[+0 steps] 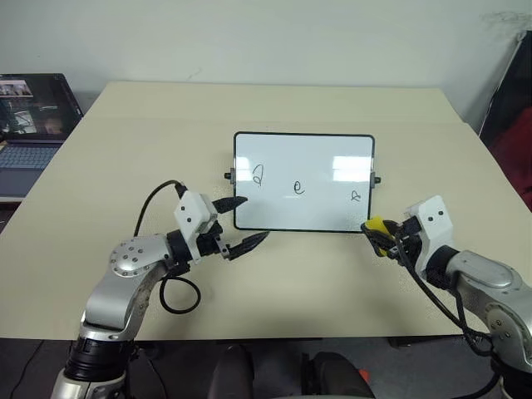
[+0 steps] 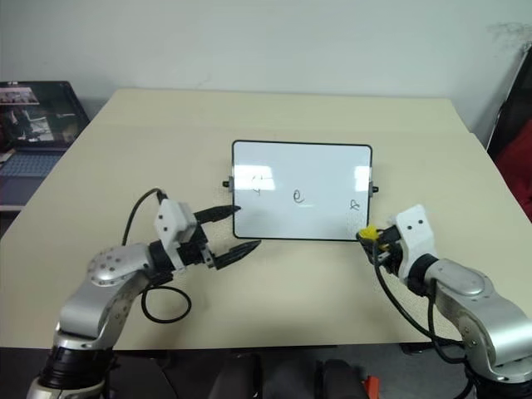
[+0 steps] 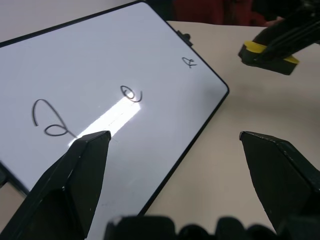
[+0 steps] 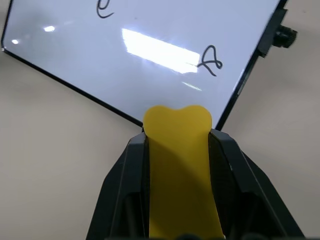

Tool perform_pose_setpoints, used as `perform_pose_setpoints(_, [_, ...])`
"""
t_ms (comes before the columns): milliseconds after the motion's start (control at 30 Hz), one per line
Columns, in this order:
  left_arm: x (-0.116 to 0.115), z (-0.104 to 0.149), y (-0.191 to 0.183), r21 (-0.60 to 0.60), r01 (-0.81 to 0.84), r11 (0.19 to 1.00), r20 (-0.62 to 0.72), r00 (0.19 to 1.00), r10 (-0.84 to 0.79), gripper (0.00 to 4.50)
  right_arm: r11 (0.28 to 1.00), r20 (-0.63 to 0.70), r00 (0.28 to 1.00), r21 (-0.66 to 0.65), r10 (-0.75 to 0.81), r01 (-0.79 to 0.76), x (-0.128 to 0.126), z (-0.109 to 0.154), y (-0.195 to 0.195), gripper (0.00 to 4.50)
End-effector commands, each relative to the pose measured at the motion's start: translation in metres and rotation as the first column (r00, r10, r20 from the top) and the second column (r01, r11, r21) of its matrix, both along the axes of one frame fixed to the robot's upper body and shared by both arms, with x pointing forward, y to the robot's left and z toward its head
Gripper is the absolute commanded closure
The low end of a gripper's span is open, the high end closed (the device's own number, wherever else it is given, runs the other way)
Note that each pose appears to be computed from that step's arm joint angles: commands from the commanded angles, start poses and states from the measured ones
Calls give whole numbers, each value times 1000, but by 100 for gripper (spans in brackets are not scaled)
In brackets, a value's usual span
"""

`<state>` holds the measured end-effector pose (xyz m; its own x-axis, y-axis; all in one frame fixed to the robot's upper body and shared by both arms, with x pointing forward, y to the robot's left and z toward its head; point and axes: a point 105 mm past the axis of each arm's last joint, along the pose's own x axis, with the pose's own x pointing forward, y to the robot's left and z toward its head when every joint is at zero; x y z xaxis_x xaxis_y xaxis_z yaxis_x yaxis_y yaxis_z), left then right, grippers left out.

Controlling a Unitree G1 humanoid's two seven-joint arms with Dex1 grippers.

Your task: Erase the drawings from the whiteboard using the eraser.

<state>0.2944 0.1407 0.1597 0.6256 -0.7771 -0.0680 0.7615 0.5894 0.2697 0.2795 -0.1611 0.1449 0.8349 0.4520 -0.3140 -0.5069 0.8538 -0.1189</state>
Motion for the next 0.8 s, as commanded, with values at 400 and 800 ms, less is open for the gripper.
perform_pose_setpoints(400, [7, 19, 26, 72, -202, 977, 67, 978, 198, 0, 986, 204, 965, 2, 165, -169, 19, 32, 33, 325])
perform_pose_setpoints(800, [5, 13, 31, 79, -217, 973, 53, 976, 213, 0, 893, 157, 885, 36, 439, -449, -18, 27, 57, 325])
